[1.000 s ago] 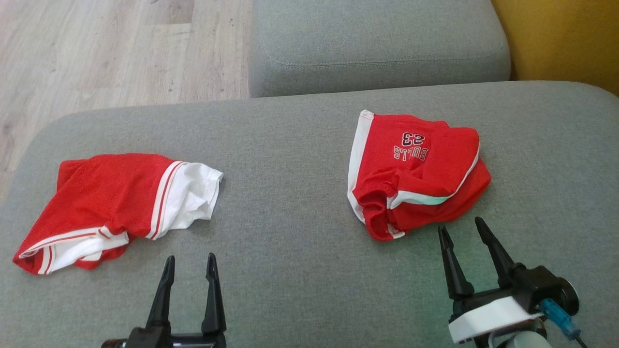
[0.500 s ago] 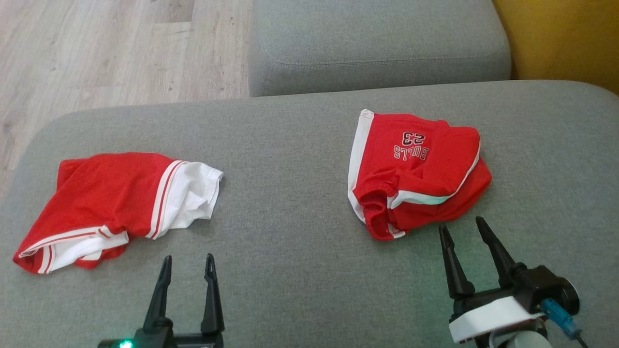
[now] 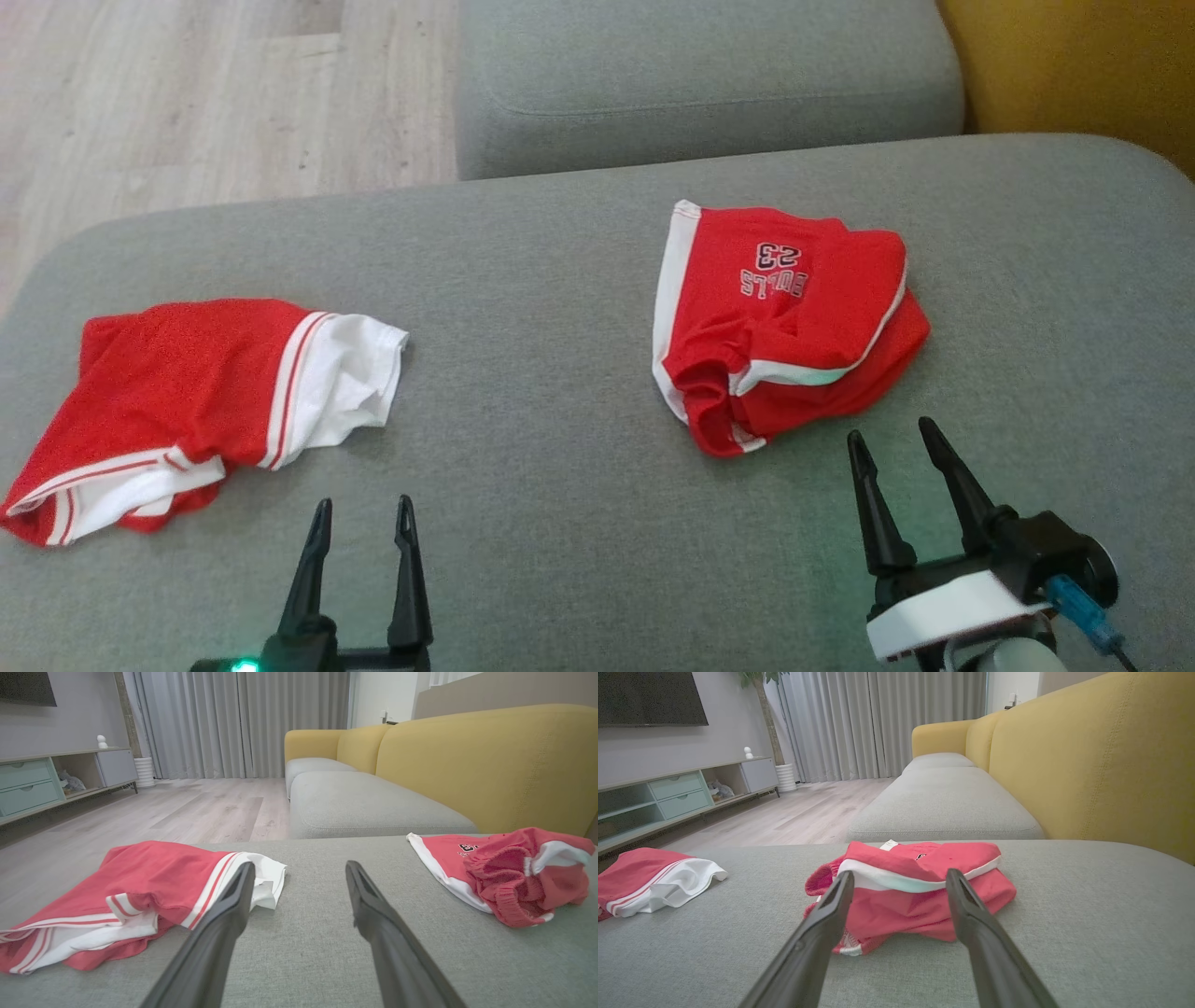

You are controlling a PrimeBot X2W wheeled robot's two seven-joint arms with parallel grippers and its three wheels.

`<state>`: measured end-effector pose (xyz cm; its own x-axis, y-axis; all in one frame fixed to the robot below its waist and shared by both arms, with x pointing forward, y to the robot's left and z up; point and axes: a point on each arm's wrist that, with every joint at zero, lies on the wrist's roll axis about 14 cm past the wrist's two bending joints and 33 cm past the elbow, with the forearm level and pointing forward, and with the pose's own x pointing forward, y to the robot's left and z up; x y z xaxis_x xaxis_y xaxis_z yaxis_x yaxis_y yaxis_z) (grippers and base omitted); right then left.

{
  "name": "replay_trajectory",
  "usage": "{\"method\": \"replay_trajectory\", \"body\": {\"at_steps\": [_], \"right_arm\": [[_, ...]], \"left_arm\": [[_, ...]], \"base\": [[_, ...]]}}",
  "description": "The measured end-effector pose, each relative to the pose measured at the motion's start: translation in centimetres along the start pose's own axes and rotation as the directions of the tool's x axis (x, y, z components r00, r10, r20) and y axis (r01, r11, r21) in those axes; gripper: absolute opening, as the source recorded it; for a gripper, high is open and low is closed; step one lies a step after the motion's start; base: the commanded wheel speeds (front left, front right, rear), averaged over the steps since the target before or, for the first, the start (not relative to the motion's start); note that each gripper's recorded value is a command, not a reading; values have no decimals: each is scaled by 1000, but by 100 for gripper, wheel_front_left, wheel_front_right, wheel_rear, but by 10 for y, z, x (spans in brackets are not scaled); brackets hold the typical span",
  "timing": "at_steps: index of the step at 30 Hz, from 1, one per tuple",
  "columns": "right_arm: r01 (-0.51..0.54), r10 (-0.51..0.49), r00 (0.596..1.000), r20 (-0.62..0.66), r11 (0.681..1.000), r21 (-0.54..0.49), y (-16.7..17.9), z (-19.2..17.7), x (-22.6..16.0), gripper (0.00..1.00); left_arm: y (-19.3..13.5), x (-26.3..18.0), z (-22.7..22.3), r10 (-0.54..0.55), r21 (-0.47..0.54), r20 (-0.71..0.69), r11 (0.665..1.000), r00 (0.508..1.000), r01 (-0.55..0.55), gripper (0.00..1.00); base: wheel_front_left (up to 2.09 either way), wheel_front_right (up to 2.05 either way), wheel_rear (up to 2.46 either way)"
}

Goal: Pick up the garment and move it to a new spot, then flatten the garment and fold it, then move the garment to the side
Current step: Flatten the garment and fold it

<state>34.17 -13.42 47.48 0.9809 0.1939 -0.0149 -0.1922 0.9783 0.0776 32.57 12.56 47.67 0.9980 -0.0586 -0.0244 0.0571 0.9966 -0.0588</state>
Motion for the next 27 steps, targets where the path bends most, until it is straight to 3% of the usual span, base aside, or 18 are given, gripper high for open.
{"method": "replay_trajectory", "body": {"at_steps": [6,12,16,20,27], "right_arm": [[30,-30,1000,-8,1000,3,-8,-3,-5,100],[67,-67,997,-27,998,6,-18,-8,-9,100],[91,-91,996,-16,996,6,-28,-3,0,100],[112,-112,993,-41,994,6,-34,-11,-3,100],[169,-169,984,-60,986,-3,-51,-14,-8,100]], "left_arm": [[-15,8,-5,-61,-4,-18,998,998,61,100],[-66,36,0,-251,-17,2,968,968,251,100],[-118,61,-2,-413,-82,-5,908,911,411,100],[-154,71,-8,-513,-162,-22,849,858,503,100],[-210,69,-29,-676,-302,-80,717,733,628,100]], "base": [[0,0,0],[0,0,0],[0,0,0],[0,0,0],[0,0,0]]}}
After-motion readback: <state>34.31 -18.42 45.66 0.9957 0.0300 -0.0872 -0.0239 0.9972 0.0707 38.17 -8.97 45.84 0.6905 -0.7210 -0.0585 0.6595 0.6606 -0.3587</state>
